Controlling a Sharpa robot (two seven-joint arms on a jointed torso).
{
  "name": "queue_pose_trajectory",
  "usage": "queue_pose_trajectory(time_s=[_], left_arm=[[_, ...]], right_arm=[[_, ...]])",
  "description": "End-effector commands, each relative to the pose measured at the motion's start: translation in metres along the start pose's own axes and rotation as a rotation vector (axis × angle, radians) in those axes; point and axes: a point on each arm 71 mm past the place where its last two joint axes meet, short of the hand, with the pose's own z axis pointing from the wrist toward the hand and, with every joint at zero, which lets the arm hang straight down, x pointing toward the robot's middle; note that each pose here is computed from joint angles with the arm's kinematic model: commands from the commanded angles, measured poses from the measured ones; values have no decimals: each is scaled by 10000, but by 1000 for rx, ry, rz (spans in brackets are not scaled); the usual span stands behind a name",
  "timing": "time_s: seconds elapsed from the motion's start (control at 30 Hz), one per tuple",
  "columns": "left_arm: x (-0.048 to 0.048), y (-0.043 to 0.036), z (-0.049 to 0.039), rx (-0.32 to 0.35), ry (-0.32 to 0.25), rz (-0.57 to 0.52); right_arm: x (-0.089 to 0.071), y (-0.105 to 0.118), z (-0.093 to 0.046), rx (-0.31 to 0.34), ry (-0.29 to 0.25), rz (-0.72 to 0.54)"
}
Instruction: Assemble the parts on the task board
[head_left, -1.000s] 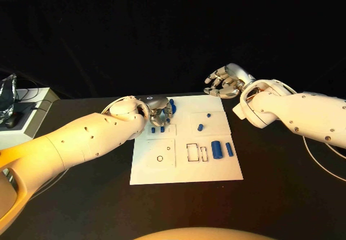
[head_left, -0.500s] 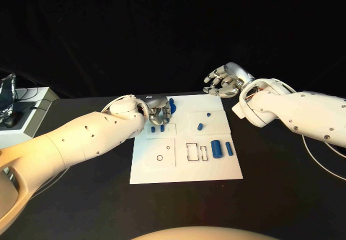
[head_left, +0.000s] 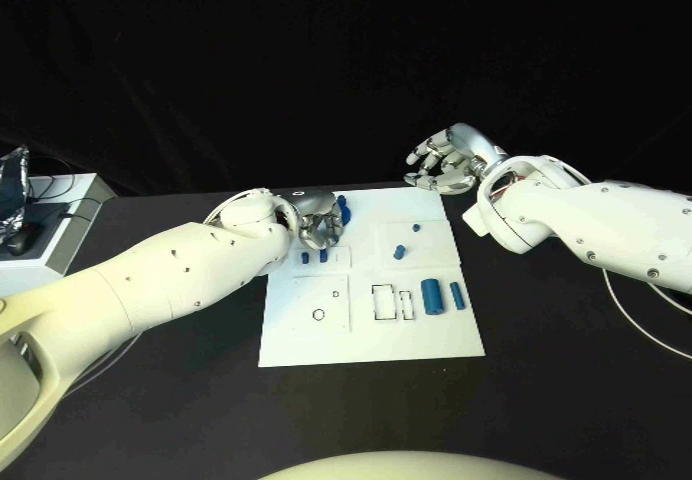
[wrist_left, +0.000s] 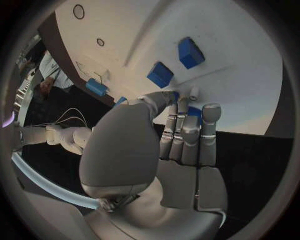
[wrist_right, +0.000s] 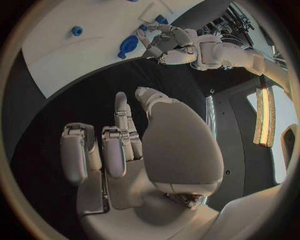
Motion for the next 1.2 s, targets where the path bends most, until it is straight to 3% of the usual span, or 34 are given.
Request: queue_pose_trajectory(time_s=[0.03,0.57,1.2], left_arm=[[-2,-17,6,8,6,-12],[33,-14,14,5,11,-8],[23,1,28,3,-21,-5]], right_arm=[[3,16,-3,-17,2,-8],[1,12,-7,-15,3,-8],[6,18,-6,-16,5,-7]])
